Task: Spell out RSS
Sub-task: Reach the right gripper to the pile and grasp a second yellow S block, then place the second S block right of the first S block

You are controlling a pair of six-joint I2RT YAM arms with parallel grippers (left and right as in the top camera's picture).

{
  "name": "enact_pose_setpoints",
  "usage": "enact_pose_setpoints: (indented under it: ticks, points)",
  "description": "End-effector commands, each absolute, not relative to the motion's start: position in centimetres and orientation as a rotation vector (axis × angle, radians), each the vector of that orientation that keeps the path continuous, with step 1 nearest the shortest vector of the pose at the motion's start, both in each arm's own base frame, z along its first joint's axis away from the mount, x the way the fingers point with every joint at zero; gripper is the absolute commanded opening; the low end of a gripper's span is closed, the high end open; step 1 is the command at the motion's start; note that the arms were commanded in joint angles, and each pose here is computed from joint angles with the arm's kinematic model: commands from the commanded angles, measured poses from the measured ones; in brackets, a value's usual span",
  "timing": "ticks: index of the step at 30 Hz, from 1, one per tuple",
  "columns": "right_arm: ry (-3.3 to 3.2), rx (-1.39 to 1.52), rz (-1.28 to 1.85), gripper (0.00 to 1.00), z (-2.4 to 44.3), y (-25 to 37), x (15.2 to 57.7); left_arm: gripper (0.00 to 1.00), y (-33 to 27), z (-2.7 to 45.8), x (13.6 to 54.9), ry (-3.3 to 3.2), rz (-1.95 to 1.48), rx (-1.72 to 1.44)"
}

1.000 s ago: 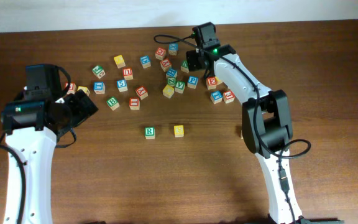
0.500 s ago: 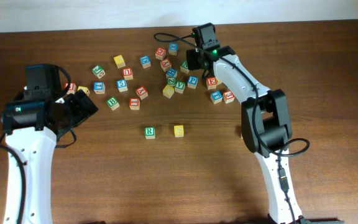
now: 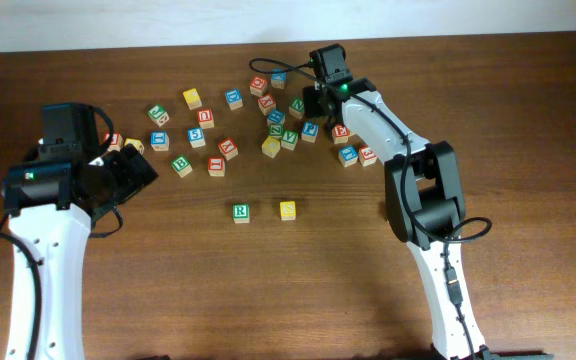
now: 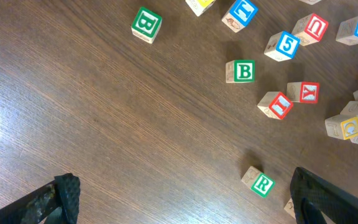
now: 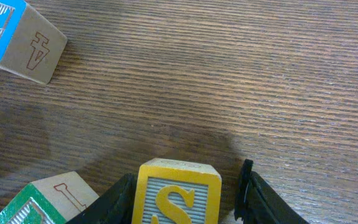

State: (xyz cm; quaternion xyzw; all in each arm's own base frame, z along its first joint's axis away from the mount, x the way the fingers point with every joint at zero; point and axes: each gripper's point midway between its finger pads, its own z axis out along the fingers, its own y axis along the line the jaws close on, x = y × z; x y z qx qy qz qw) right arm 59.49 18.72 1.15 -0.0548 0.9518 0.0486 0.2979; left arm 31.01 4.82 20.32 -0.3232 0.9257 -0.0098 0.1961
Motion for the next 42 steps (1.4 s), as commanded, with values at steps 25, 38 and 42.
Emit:
enact_pose_setpoints:
  ticks: [25,38,42]
  points:
    - [3.019,-0.219,0.295,0.21,17.3,15.6,35.0,0.99,5.1,20.4,30.9,2.583,-0.024,-0.923]
    - [2.884,-0.088,0.29,0.25,1.9,19.4,34.7,0.99,5.1,20.4,30.9,2.583,-0.023,-0.924]
    - [2.885,-0.11,0.299,0.32,1.9,20.0,34.4,0.99,5.1,20.4,30.9,2.583,-0.024,-0.923]
